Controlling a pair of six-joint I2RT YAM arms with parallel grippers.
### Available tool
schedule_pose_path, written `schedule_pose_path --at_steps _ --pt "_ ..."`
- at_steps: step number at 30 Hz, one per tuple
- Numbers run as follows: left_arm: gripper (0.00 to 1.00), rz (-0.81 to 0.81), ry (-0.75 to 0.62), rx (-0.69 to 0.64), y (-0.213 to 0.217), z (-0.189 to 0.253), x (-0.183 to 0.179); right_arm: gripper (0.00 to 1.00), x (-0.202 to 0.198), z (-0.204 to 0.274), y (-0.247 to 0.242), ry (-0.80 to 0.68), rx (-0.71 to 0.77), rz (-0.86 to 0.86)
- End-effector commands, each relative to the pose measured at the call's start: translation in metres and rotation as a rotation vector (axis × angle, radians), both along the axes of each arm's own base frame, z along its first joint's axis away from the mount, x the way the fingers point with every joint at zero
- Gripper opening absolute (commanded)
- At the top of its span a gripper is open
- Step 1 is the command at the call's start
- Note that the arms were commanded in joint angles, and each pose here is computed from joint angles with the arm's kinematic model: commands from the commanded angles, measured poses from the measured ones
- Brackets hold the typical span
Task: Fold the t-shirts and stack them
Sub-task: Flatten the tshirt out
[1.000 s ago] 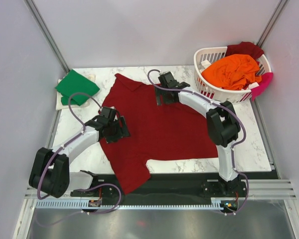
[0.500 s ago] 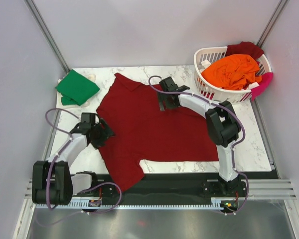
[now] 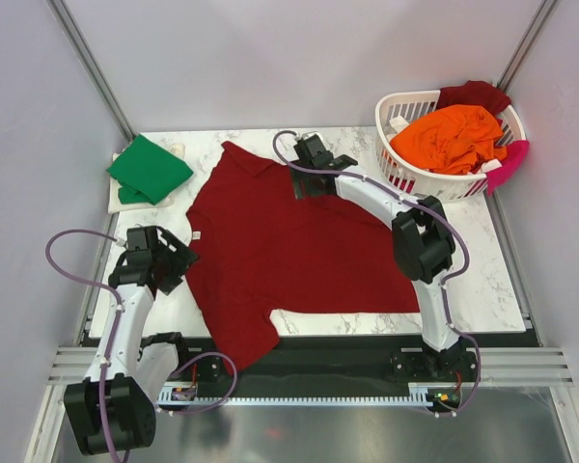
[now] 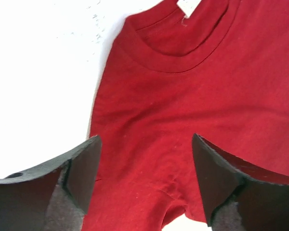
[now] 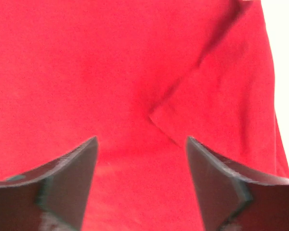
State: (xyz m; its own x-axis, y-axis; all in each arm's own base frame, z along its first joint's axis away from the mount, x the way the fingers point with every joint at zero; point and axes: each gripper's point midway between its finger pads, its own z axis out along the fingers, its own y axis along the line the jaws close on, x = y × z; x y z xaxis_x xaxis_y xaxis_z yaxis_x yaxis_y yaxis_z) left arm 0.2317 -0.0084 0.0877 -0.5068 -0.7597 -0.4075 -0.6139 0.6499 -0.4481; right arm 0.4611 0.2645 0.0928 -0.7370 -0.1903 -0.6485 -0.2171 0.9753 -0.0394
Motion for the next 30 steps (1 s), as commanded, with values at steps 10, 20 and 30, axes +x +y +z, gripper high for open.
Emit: schedule_pose_path --at_steps 10,20,30 --pt "0.85 -0.145 -0.129 0.121 -0.009 0.048 0.042 0.58 0.031 -0.025 0.000 -0.003 -0.053 -0.040" --pt "0.75 -0.081 -0.057 0.077 -0.018 0.002 0.085 0.58 0.031 -0.015 -0.007 -0.007 -0.025 -0.049" --pt "0.67 -0.383 -0.260 0.157 -0.080 0.084 0.126 0.62 0.043 0.031 0.090 0.008 0.408 0.190"
